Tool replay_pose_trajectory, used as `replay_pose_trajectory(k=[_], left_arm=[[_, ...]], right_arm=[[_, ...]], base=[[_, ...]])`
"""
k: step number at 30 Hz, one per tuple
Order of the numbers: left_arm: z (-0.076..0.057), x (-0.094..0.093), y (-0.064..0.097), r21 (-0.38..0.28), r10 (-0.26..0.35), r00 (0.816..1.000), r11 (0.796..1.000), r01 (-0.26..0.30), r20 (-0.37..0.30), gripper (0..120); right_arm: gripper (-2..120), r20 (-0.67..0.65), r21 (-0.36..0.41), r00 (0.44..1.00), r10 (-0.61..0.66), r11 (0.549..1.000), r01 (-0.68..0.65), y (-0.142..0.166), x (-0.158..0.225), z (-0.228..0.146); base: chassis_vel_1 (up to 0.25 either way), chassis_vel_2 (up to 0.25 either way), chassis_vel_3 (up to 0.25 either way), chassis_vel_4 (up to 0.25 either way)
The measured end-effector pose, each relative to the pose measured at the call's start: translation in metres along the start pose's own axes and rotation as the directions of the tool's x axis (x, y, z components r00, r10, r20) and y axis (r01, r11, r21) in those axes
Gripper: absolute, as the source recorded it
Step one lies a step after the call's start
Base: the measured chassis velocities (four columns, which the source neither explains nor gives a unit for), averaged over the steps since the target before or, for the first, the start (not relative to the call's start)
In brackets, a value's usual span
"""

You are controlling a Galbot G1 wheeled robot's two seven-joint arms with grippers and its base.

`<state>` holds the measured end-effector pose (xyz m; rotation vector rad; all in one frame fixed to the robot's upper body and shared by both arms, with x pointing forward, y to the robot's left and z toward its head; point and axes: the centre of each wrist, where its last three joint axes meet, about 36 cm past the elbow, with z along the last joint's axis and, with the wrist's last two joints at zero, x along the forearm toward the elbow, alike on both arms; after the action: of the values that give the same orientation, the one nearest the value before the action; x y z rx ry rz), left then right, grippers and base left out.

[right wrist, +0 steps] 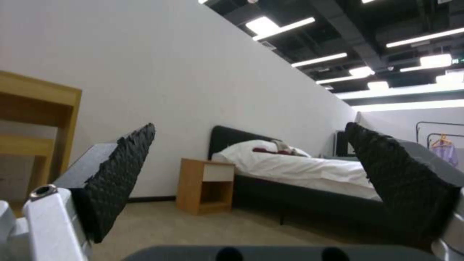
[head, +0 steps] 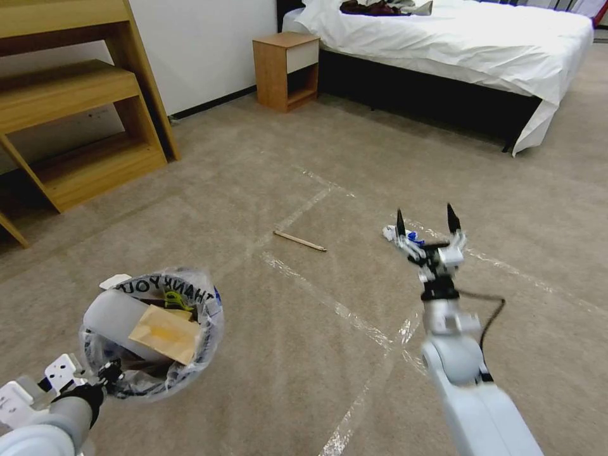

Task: Pick up the trash bin and place the garbage on the floor into it.

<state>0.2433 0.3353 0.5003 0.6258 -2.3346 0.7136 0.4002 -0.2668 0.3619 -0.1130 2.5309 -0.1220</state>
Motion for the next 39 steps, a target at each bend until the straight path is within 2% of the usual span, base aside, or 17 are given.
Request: replay_pose_trajectory(k=[4,17,28,39], left_arm=[[0.005,0.003,0.000,-0.004,-0.011,1.000,1.000,0.011,0.001,0],[0.019,0.009,0.006,-0.008,-0.055,0.998,0.998,0.055,0.005,0],[0.017,0.012,0.009,-0.008,-0.077,0.997,0.997,0.077,0.019,0],[0.015,0.011,0.008,-0.001,-0.085,0.996,0.996,0.085,0.020,0]], right_arm=[[100,-0.030,0.035,0.999,-0.036,0.999,0.037,-0.014,0.043,-0.006],[100,-0.050,0.083,0.998,0.038,0.996,-0.034,-0.018,0.097,-0.005],[100,-0.065,0.099,0.997,0.046,0.994,-0.039,-0.021,0.120,0.003],[100,-0.094,0.072,0.995,0.022,0.997,-0.015,0.000,0.130,0.005]], base=[[0.000,0.000,0.000,0.000],[0.000,0.000,0.000,0.000],[0.000,0.000,0.000,0.000],[0.000,0.000,0.000,0.000]])
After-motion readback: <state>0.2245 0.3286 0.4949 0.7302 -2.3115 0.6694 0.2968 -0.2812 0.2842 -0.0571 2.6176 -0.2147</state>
